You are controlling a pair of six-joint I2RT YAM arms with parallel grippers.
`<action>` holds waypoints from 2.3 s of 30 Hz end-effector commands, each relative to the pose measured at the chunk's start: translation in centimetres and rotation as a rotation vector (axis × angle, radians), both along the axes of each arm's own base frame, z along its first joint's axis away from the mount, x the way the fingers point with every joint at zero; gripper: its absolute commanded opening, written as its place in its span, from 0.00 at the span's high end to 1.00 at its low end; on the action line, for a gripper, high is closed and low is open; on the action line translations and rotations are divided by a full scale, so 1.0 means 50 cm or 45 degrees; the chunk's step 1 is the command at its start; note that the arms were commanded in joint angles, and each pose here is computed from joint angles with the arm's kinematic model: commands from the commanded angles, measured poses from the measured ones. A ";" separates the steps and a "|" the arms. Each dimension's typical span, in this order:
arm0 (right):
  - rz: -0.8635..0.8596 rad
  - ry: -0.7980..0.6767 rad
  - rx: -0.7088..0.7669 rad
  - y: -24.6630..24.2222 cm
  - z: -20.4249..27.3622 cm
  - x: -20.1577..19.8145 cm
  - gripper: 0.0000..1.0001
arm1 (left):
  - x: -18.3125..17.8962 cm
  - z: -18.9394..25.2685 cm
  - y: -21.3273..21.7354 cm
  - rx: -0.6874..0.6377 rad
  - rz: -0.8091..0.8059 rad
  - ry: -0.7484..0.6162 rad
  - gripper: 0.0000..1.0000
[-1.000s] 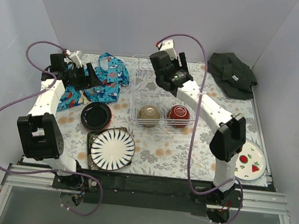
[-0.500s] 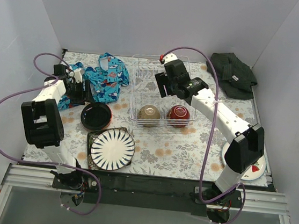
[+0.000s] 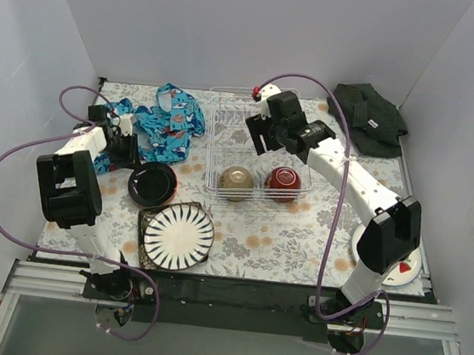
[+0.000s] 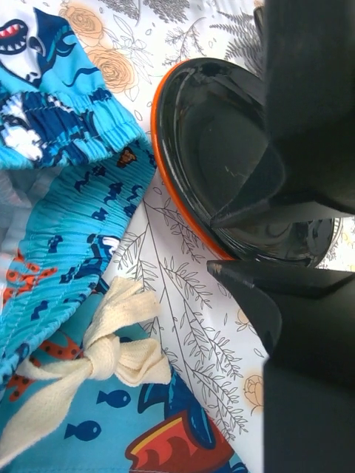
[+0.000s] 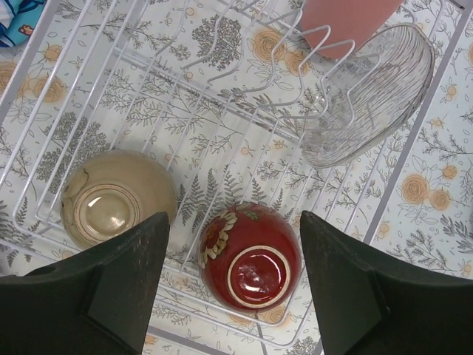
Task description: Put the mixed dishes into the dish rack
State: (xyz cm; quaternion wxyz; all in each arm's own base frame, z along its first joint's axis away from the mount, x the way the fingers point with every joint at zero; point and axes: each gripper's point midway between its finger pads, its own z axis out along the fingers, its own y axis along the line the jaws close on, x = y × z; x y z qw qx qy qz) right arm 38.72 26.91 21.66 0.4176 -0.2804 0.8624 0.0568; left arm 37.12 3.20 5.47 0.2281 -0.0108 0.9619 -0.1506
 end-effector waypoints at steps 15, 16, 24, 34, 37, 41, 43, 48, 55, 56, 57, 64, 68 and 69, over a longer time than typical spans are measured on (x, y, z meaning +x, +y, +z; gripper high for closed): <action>0.343 0.098 0.288 0.168 0.028 0.036 0.35 | -0.017 0.095 -0.022 0.023 -0.206 -0.199 1.00; 0.366 0.111 0.305 0.177 0.026 0.034 0.36 | -0.018 0.100 -0.024 0.021 -0.210 -0.206 1.00; 0.648 0.191 0.427 0.259 0.013 0.011 0.37 | -0.035 0.192 -0.057 -0.023 -0.310 -0.366 1.00; 1.178 0.379 0.772 0.394 0.022 -0.076 0.36 | -0.055 0.287 -0.092 -0.057 -0.447 -0.528 1.00; 1.216 0.326 0.767 0.420 0.023 -0.071 0.36 | -0.057 0.331 -0.104 -0.085 -0.471 -0.568 1.00; 1.209 0.312 0.804 0.442 0.025 -0.058 0.36 | -0.066 0.383 -0.122 -0.138 -0.498 -0.613 1.00; 1.212 0.295 0.809 0.449 0.023 -0.051 0.36 | -0.074 0.397 -0.130 -0.159 -0.508 -0.612 1.00; 1.201 0.328 0.855 0.463 0.012 -0.047 0.36 | -0.088 0.418 -0.138 -0.172 -0.519 -0.618 1.00; 1.180 0.376 0.935 0.490 -0.002 -0.040 0.36 | -0.093 0.442 -0.142 -0.169 -0.526 -0.645 1.00; 1.189 0.374 0.946 0.493 -0.002 -0.040 0.36 | -0.091 0.444 -0.143 -0.175 -0.523 -0.645 1.00; 1.198 0.385 0.952 0.495 -0.007 -0.042 0.38 | -0.090 0.444 -0.143 -0.174 -0.517 -0.644 1.00; 1.304 0.483 1.015 0.482 0.007 -0.083 0.70 | -0.079 0.439 -0.142 -0.200 -0.476 -0.650 1.00; 1.334 0.513 1.032 0.473 0.018 -0.098 0.56 | -0.075 0.432 -0.142 -0.210 -0.453 -0.638 1.00; 1.345 0.519 1.038 0.471 0.019 -0.100 0.54 | -0.074 0.433 -0.143 -0.215 -0.448 -0.641 1.00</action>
